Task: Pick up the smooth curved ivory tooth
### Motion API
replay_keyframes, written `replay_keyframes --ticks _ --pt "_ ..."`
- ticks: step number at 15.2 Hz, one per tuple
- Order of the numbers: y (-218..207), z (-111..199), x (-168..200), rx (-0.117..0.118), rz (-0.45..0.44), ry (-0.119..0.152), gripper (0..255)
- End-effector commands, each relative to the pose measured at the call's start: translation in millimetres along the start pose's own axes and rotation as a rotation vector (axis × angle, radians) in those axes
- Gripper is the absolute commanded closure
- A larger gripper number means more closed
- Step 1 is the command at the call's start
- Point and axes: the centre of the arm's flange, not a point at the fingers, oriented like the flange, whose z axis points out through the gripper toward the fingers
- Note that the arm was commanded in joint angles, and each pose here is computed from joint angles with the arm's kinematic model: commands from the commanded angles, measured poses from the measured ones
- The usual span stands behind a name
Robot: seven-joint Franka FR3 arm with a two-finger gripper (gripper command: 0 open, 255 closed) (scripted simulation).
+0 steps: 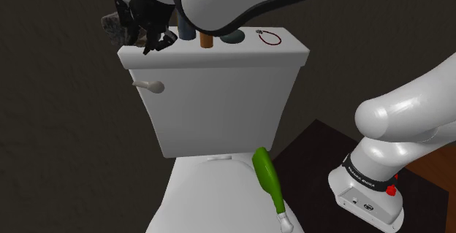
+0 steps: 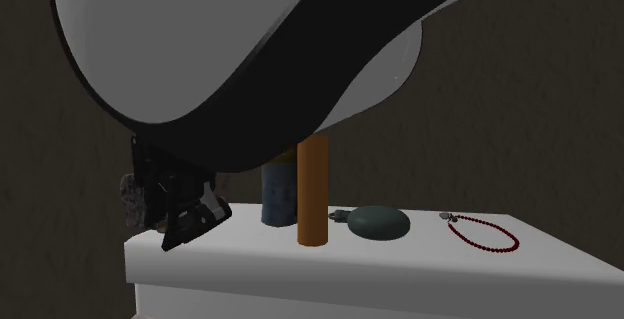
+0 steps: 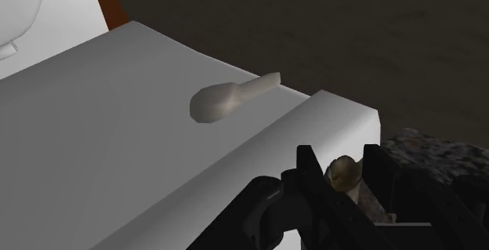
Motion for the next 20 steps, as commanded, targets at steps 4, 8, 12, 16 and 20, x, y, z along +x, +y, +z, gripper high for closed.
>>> replay_keyframes --ticks 4,8,12,16,20 --pt "0.3 0.3 -0.1 0.000 0.000 0.000 255" --pt "0.1 -0.1 0.2 0.000 0.000 0.000 255" --pt "-12.4 -16.7 4.2 0.000 0.000 0.000 255" --pt "-24.9 -33.2 8.3 0.000 0.000 0.000 255" --pt "-37.4 -49.8 12.4 0.000 0.000 0.000 255"
